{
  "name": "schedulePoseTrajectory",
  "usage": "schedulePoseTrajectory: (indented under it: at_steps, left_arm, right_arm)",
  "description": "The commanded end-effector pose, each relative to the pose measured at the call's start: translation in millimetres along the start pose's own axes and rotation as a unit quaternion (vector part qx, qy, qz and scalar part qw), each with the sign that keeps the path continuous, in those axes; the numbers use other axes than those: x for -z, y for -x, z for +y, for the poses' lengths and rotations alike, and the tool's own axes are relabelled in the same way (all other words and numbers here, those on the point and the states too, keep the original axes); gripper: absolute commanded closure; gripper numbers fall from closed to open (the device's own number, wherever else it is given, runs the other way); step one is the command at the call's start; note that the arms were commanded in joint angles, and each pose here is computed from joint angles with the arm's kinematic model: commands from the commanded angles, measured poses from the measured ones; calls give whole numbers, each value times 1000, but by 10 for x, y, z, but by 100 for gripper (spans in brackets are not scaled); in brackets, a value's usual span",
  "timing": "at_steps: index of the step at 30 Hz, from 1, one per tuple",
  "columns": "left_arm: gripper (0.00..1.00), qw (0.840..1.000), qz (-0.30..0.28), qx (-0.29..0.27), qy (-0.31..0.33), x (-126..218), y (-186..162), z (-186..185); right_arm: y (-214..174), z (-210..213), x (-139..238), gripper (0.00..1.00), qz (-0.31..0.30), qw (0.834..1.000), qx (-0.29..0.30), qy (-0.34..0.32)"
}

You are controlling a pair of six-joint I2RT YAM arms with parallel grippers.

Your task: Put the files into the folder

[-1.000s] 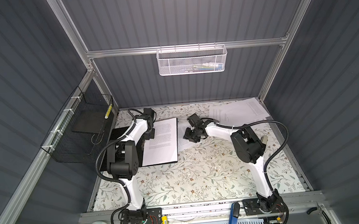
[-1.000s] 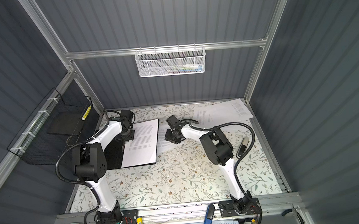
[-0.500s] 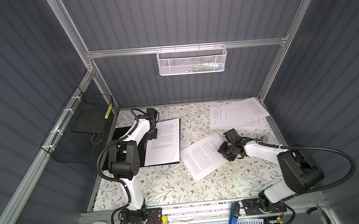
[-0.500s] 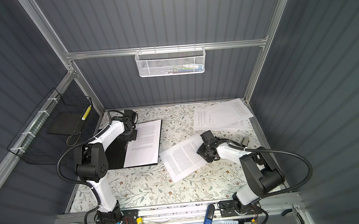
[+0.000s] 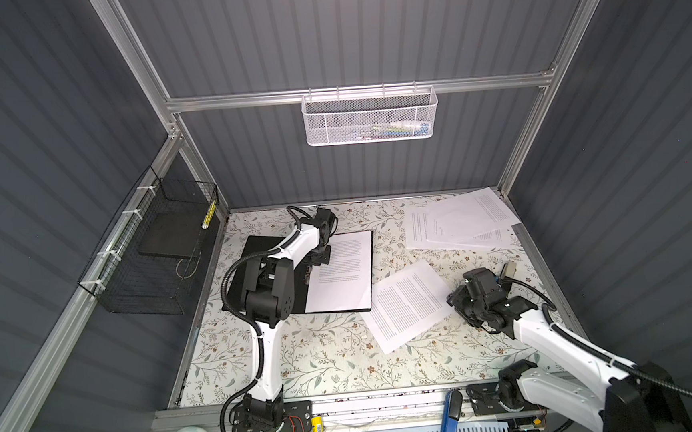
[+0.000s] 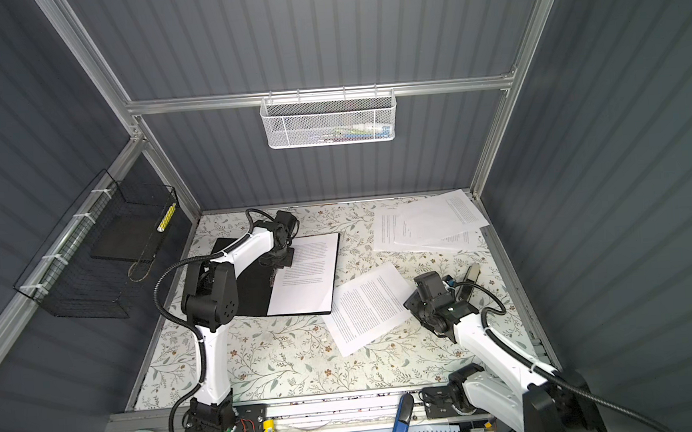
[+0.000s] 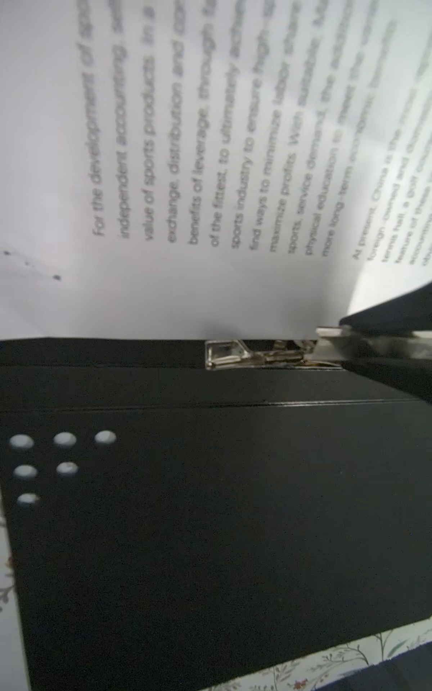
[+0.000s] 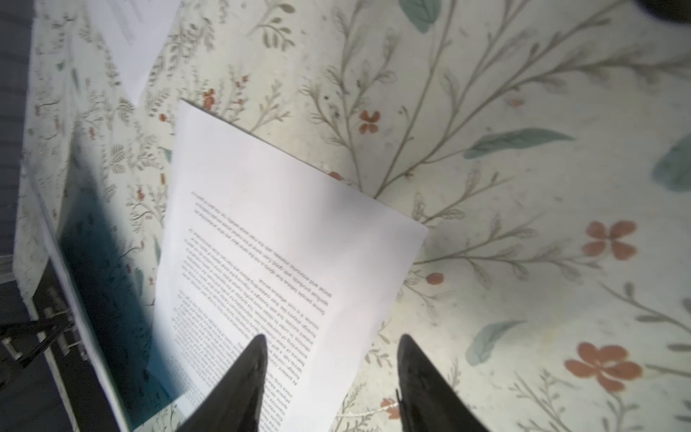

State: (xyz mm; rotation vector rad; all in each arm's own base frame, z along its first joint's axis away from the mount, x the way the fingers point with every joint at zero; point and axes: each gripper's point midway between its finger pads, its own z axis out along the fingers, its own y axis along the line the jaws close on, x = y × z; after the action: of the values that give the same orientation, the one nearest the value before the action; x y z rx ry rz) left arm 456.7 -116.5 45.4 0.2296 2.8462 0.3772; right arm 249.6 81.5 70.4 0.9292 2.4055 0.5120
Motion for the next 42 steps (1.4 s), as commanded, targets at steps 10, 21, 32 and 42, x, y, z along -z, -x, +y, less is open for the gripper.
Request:
schedulePoseTrajectory:
  at_steps: [10,21,32,42]
  left_arm:
    - [94,998,0,41,-43,-1,123,-203]
    - [73,991,-43,24,-124,390,180,-345]
    - [20,924,-183,25,-335,1706,-193,-827]
    - [0,891,-105,-116,-426,1932,-1763,-2141]
  right_arm:
    - [79,522,159,1,15,976,142,162]
    - [217,441,42,1,20,980,122,153]
    - [292,467,-175,1,62,978,104,170]
    - [572,118,-497,1,47,996,75,27]
